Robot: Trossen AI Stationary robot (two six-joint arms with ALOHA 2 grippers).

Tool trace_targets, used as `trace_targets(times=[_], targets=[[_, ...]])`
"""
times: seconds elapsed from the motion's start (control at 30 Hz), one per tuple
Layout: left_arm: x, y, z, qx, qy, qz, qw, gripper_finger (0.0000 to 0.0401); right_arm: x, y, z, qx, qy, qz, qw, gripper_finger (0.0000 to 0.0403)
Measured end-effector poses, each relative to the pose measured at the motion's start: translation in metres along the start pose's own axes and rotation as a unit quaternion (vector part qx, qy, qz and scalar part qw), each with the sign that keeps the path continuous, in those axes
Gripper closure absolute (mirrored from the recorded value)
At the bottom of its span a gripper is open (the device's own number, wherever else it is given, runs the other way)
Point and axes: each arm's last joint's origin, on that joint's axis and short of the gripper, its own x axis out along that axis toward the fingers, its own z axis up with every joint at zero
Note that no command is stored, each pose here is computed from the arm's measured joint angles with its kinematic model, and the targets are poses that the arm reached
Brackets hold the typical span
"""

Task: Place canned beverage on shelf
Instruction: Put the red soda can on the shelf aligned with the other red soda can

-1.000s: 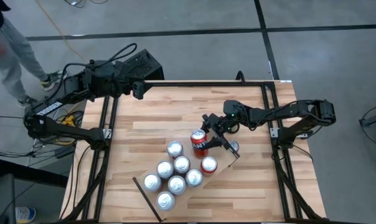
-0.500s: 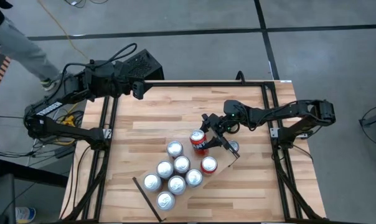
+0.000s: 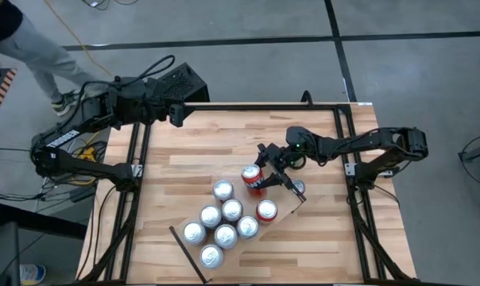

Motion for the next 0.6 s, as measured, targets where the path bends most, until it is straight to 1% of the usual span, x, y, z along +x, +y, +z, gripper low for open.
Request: trace_targets(times=[0.2,0.43,0.6], targets=[[0.0001,0.0,0.0,0.0,0.0,0.0,1.0,0.0069,0.0002,0.0001,0.0004,-0.066,-0.001,-0.003,0.998,0.0094],[0.0,0.0,0.0,0.0,0.0,0.0,1.0,0.0069,0.0011,0.0012,0.0005,-0.062,-0.002,-0.005,0.998,0.0094],[0.0001,0.0,0.0,0.0,0.0,0.0,1.0,0.0069,0.0017,0.0015,0.0009,-0.07,-0.005,-0.014,0.997,0.0094]])
